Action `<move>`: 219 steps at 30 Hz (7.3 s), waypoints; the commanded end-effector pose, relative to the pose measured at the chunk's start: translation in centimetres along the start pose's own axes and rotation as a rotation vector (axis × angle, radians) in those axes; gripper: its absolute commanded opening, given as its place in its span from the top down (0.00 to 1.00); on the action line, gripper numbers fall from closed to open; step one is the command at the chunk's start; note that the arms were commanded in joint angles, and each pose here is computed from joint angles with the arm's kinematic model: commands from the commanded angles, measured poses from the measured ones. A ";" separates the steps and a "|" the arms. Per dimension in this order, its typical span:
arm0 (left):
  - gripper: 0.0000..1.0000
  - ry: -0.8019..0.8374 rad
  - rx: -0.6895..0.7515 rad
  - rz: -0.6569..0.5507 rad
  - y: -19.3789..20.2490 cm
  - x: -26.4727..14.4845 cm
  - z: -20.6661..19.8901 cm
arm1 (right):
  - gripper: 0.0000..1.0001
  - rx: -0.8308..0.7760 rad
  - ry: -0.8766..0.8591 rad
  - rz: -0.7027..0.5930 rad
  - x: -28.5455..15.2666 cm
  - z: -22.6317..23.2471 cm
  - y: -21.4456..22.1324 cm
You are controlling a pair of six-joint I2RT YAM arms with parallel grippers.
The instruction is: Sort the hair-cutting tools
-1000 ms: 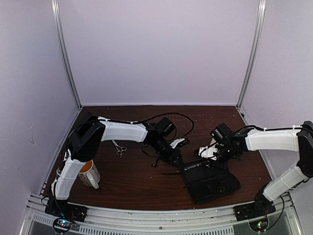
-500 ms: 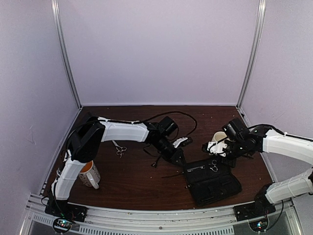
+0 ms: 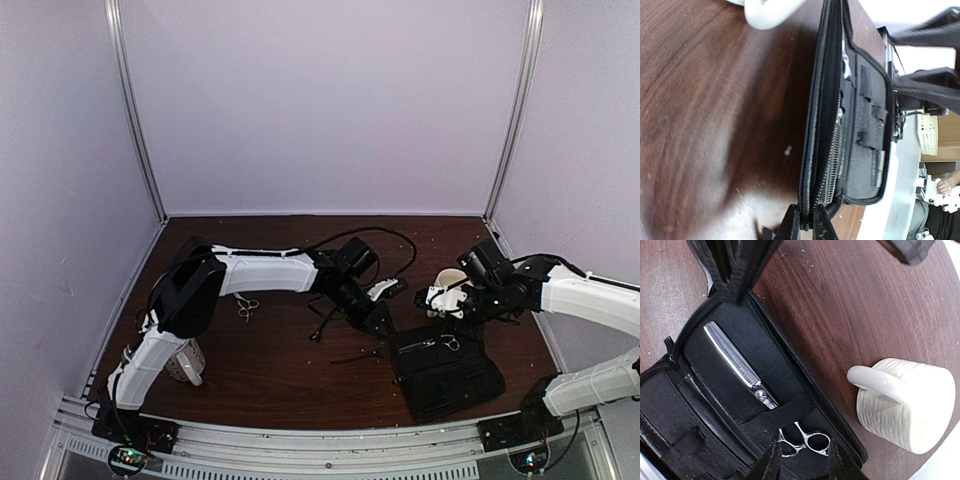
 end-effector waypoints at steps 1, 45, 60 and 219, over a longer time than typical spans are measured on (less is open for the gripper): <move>1.00 0.018 0.020 -0.006 -1.0 0.4 0.3 | 0.67 0.020 0.013 -0.028 -0.8 -0.4 -0.4; 0.63 -0.369 0.040 -0.056 0.7 -11.9 1.1 | 0.67 -0.014 0.006 -0.153 -1.3 -0.3 -1.6; 0.72 -0.886 -0.586 -0.474 6.5 -23.1 9.1 | 0.67 0.032 0.093 -0.175 -1.7 -1.4 -2.3; 1.00 -0.715 0.598 0.018 9.2 -13.9 -4.5 | 0.83 0.067 -0.070 0.047 -0.2 0.0 5.9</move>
Point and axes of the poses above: each gripper's point midway between its finger pads, its own x axis out along the fingers, its own z axis along the line the jaws close on, y = z × x, the point moved 8 cm from there along -x, back along the fingers, and after that the axes turned 14 degrees about -x, right-handed, at the moved point
